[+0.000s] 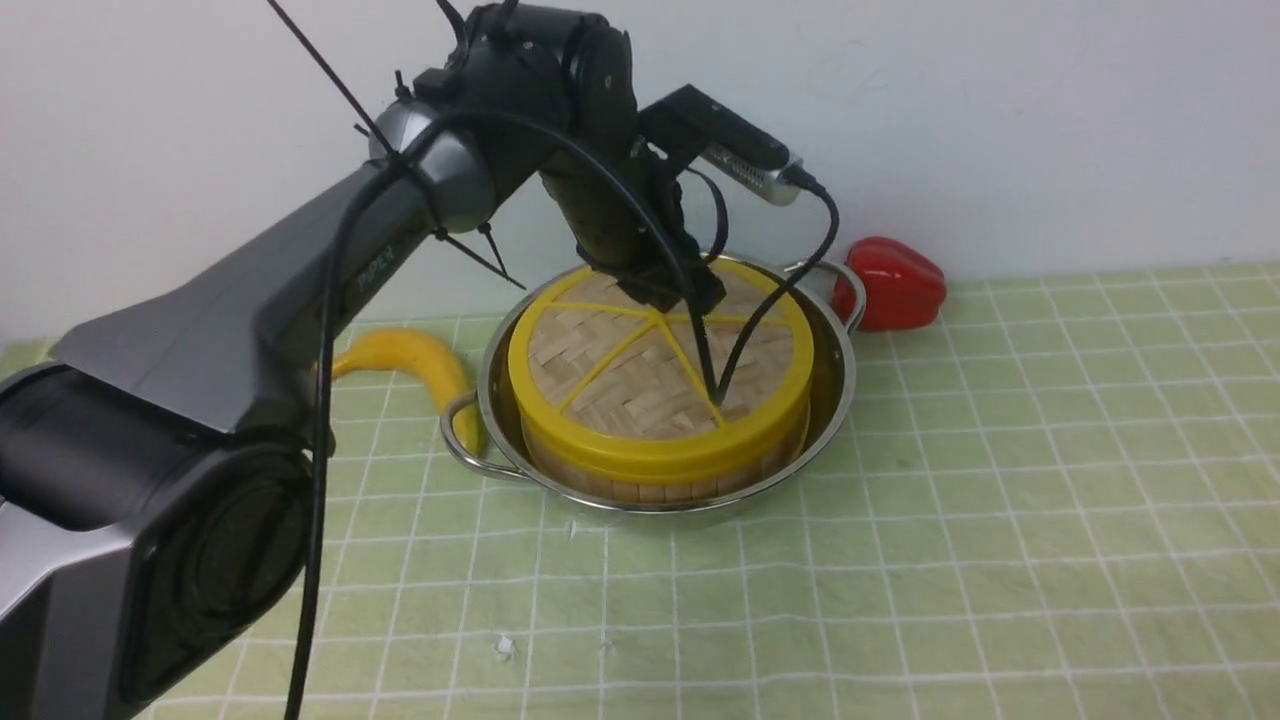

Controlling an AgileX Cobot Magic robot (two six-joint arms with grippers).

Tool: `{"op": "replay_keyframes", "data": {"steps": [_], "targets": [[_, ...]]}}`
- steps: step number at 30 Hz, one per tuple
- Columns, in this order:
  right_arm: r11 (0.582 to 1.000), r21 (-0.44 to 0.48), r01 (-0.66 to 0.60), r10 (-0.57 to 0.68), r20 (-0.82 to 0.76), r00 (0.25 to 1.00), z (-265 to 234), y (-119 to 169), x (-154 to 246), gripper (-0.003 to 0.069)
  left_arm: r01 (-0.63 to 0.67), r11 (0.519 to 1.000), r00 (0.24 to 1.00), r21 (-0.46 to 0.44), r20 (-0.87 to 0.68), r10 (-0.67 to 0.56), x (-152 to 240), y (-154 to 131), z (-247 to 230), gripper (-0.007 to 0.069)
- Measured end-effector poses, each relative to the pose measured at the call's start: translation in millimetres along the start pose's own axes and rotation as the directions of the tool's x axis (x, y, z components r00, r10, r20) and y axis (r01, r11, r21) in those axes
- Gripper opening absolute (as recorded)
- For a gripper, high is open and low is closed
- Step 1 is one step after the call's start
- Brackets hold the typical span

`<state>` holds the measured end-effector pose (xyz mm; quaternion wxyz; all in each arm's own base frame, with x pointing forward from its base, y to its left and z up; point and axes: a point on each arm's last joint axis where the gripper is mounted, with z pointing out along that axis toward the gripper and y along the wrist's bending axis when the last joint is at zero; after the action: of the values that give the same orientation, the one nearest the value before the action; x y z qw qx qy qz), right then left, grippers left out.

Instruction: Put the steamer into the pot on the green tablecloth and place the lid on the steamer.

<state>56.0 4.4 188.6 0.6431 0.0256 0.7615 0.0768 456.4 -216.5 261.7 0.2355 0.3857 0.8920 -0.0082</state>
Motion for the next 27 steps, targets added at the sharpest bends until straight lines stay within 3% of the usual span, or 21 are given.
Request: {"op": "replay_keyframes", "data": {"steps": [2, 3, 7, 10, 17, 22, 27], "targets": [[1.0, 0.0, 0.0, 0.0, 0.0, 1.0, 0, 0, 0, 0.024, 0.02, 0.999, 0.999, -0.027, 0.046, -0.019, -7, 4, -32, 0.0348], [1.0, 0.0, 0.0, 0.0, 0.0, 1.0, 0, 0, 0, 0.024, 0.021, 0.999, 0.998, -0.03, 0.053, -0.02, -8, 4, -37, 0.0357], [1.0, 0.0, 0.0, 0.0, 0.0, 1.0, 0, 0, 0, 0.024, 0.052, 0.997, 0.989, -0.059, 0.145, -0.043, -13, 6, -99, 0.0517], [1.0, 0.0, 0.0, 0.0, 0.0, 1.0, 0, 0, 0, 0.024, 0.092, 0.993, 0.976, -0.071, 0.204, -0.076, -13, 6, -131, 0.0555], [1.0, 0.0, 0.0, 0.0, 0.0, 1.0, 0, 0, 0, 0.024, 0.158, 0.982, 0.917, -0.101, 0.384, -0.108, 1, 1, -232, 0.053], [1.0, 0.0, 0.0, 0.0, 0.0, 1.0, 0, 0, 0, 0.024, 0.171, 0.979, 0.886, -0.115, 0.452, -0.101, 11, -3, -271, 0.0468], [1.0, 0.0, 0.0, 0.0, 0.0, 1.0, 0, 0, 0, 0.024, 0.171, 0.978, 0.884, -0.116, 0.458, -0.1, 12, -4, -274, 0.0412]]}}
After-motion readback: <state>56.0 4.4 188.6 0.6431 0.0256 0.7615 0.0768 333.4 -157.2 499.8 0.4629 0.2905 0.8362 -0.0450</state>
